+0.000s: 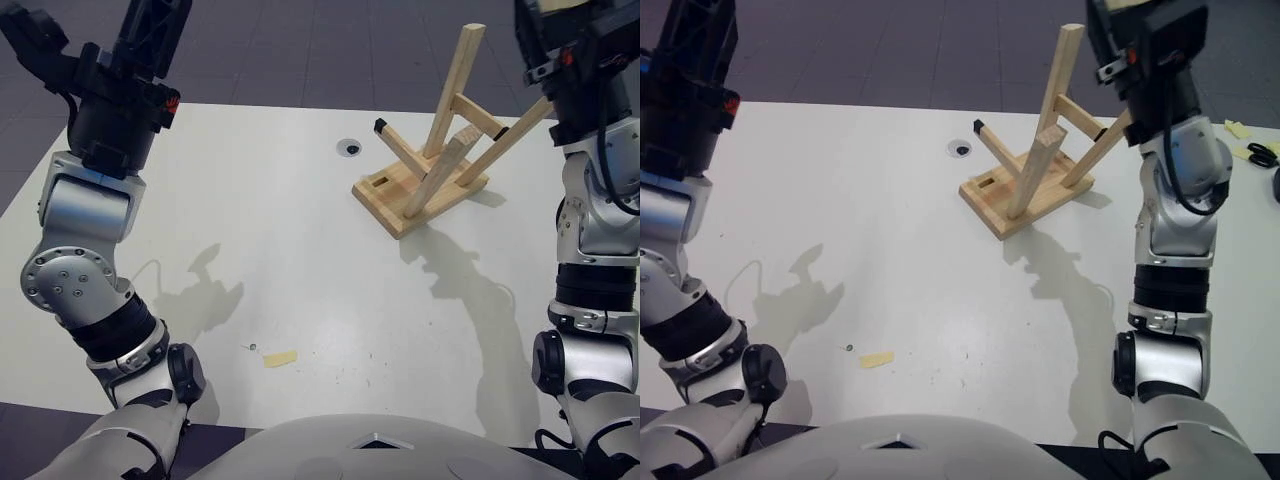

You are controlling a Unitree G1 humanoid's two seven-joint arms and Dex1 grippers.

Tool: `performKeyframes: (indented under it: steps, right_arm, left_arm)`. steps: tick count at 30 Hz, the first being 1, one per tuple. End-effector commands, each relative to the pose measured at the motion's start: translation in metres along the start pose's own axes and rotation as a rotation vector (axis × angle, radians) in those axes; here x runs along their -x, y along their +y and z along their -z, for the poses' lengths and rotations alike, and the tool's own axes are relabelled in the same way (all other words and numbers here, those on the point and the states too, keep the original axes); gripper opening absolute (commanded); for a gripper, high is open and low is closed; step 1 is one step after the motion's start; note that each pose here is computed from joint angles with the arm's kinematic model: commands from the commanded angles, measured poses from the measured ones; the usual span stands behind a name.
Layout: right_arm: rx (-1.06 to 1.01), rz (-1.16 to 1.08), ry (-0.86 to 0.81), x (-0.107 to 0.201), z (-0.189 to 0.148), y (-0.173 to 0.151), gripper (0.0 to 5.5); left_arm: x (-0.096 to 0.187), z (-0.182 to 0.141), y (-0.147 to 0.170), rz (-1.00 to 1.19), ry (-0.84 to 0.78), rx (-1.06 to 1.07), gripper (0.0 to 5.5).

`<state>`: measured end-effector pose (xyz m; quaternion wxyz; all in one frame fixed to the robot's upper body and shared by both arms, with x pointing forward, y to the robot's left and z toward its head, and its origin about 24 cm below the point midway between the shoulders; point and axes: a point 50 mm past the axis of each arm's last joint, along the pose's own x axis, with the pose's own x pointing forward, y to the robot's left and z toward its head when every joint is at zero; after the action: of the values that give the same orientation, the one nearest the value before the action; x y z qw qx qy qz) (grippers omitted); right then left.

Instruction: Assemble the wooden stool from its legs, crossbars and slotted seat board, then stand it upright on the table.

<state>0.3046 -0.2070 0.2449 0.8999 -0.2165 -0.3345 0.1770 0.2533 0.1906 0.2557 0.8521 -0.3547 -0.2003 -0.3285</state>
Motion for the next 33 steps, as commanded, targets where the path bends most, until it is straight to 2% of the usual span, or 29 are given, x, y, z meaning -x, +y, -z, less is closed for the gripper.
performKeyframes:
  steps: [1,8,15,21,28,33]
  right_arm:
    - [-0.056,-0.15,-0.048,0.0,-0.015,0.014,2.08]
    - [-0.076,-0.271,-0.078,0.011,-0.019,0.044,2.08]
    - [-0.104,-0.323,-0.051,0.028,-0.014,0.063,2.08]
    - [-0.17,-0.375,-0.046,0.038,-0.013,0.076,2.08]
    - [-0.219,-0.527,-0.05,0.048,-0.012,0.093,2.08]
    - [-0.254,-0.557,-0.024,0.054,-0.009,0.096,2.08]
  left_arm:
    - [-0.009,0.01,-0.013,0.06,0.066,0.081,5.4]
    - [-0.004,0.042,-0.018,0.014,0.152,0.314,5.4]
    - [-0.005,0.048,-0.017,-0.09,0.122,0.479,5.4]
    - [0.005,0.065,-0.009,-0.18,0.162,0.619,5.4]
    - [0.007,0.073,-0.008,-0.183,0.189,0.646,5.4]
    - [0.009,0.075,-0.006,-0.193,0.188,0.624,5.4]
